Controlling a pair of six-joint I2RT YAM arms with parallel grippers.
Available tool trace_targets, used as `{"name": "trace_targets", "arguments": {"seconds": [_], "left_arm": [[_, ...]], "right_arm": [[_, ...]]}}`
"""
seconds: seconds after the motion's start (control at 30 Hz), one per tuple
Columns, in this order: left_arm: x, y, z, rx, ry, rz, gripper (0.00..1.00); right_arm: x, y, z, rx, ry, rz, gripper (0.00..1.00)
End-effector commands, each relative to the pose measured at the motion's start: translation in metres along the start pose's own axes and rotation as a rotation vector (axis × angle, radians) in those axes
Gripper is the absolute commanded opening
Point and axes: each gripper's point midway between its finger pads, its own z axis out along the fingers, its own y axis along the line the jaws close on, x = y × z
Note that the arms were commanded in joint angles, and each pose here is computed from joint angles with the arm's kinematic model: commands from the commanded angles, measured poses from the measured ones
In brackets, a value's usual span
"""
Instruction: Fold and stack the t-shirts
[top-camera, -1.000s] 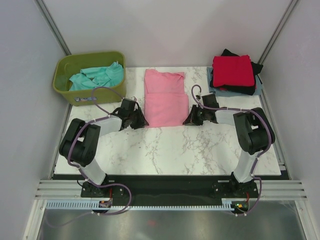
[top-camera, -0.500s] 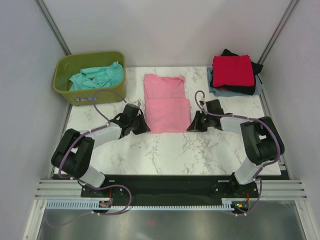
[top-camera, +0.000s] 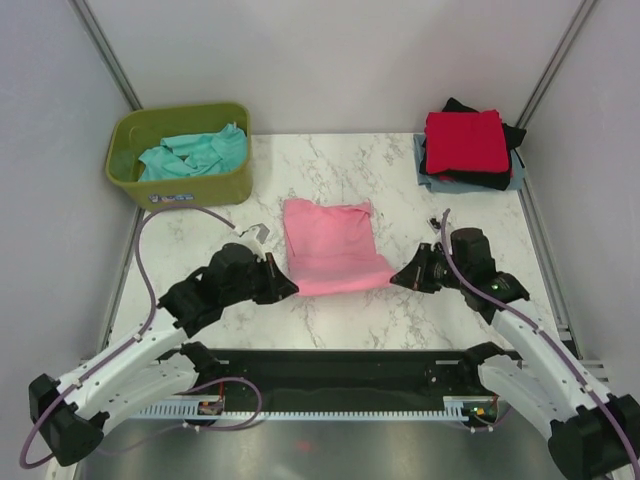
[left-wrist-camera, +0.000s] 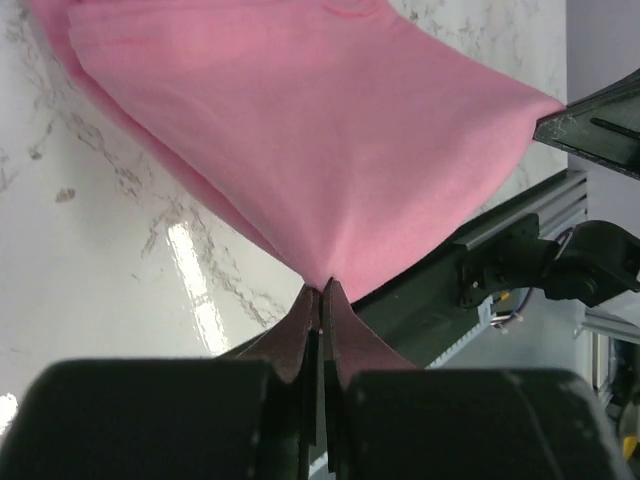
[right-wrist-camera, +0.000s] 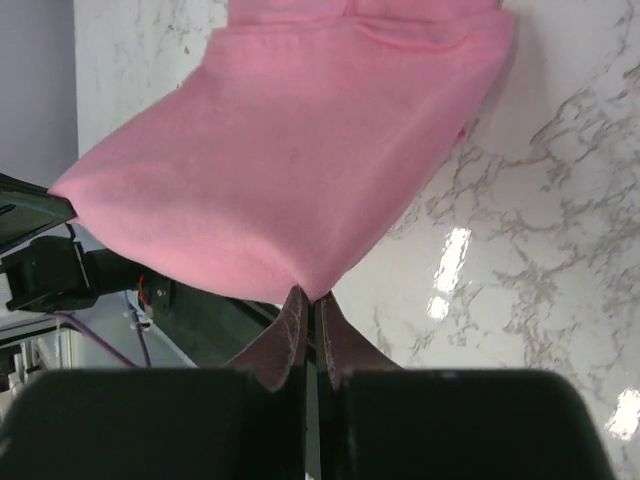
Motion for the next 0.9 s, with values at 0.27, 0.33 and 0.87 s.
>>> {"name": "trace_targets", "arguments": {"seconds": [0.27, 0.33, 0.87], "left_arm": [[-0.023, -0.029, -0.057, -0.035, -0.023, -0.086, 0.02], [-0.027, -0.028, -0.054, -0.062, -0.018, -0.072, 0.02], [-0.1, 0.015, 0.004, -0.179, -0.038, -0.042, 0.02]], "right_arm": [[-0.028, 0.047, -0.056, 0.02, -0.075, 0.028, 0.0], [-0.036, 0.046, -0.052, 0.041, -0.078, 0.013, 0.0], [-0.105, 0.02, 0.021, 0.175, -0.05, -0.054, 0.0]]}}
